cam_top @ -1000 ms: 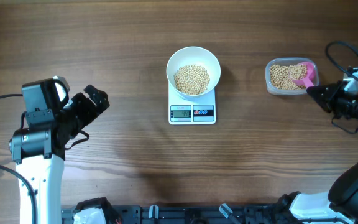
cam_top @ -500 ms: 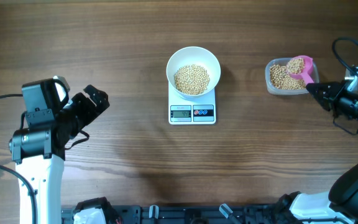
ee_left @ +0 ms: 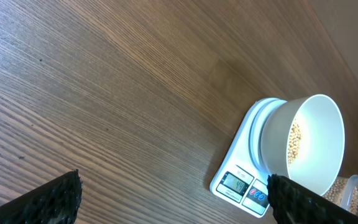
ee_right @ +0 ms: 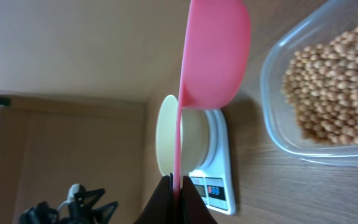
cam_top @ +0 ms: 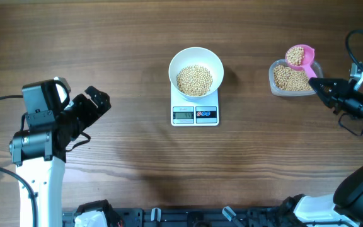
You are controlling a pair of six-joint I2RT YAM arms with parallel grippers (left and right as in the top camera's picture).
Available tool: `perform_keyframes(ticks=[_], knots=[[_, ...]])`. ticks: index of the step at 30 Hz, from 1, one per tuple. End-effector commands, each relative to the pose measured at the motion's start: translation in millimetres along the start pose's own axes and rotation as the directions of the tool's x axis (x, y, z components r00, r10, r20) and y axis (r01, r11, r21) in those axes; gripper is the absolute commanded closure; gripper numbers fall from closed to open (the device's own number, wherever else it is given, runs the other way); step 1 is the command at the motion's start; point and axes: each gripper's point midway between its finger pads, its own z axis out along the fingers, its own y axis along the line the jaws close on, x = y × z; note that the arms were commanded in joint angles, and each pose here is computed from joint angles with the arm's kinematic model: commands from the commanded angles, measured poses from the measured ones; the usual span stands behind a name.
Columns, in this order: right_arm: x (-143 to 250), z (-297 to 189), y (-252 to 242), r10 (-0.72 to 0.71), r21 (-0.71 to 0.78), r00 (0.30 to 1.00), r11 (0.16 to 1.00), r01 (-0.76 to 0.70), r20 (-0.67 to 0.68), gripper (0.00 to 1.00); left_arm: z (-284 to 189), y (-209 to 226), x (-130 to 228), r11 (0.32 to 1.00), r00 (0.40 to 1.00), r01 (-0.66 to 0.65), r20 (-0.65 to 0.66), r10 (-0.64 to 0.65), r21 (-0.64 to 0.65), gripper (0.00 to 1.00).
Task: Scoop item into bowl and weigh 150g on scale
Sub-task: 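Carry the filled scoop left over the white bowl on the scale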
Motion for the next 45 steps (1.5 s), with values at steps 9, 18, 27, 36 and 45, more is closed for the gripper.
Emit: perform_keyframes(ticks=[9, 18, 27, 36, 45], knots=[[6.3, 2.5, 37.8, 0.0, -0.242, 1.0, 0.97, -0.007, -0.028, 0.96, 0.5, 3.4, -1.7, 1.0, 1.0, 0.001, 0.006, -0.001, -0.013, 0.0], [36.7, 45.3, 58.9, 0.0, -0.27, 0.981, 0.961, -0.054, -0.196, 0.96, 0.5, 3.3, -1.8, 1.0, 1.0, 0.001, 0.006, -0.001, -0.012, 0.0], [64.0, 92.1, 75.9, -0.063, -0.166, 0.95, 0.986, 0.012, -0.305, 0.96, 0.5, 3.3, -1.7, 1.0, 1.0, 0.001, 0.005, -0.001, -0.013, 0.0], [86.6, 131.3, 108.1, -0.23, -0.067, 0.929, 0.973, 0.22, -0.289, 0.96, 0.5, 2.8, -2.7, 1.0, 1.0, 0.0, 0.009, 0.0, -0.011, 0.0], [124.2, 175.3, 107.8, -0.388, 0.048, 0.866, 0.905, 0.423, -0.317, 0.96, 0.5, 1.4, -4.9, 1.0, 1.0, -0.003, 0.018, 0.003, -0.005, 0.0]])
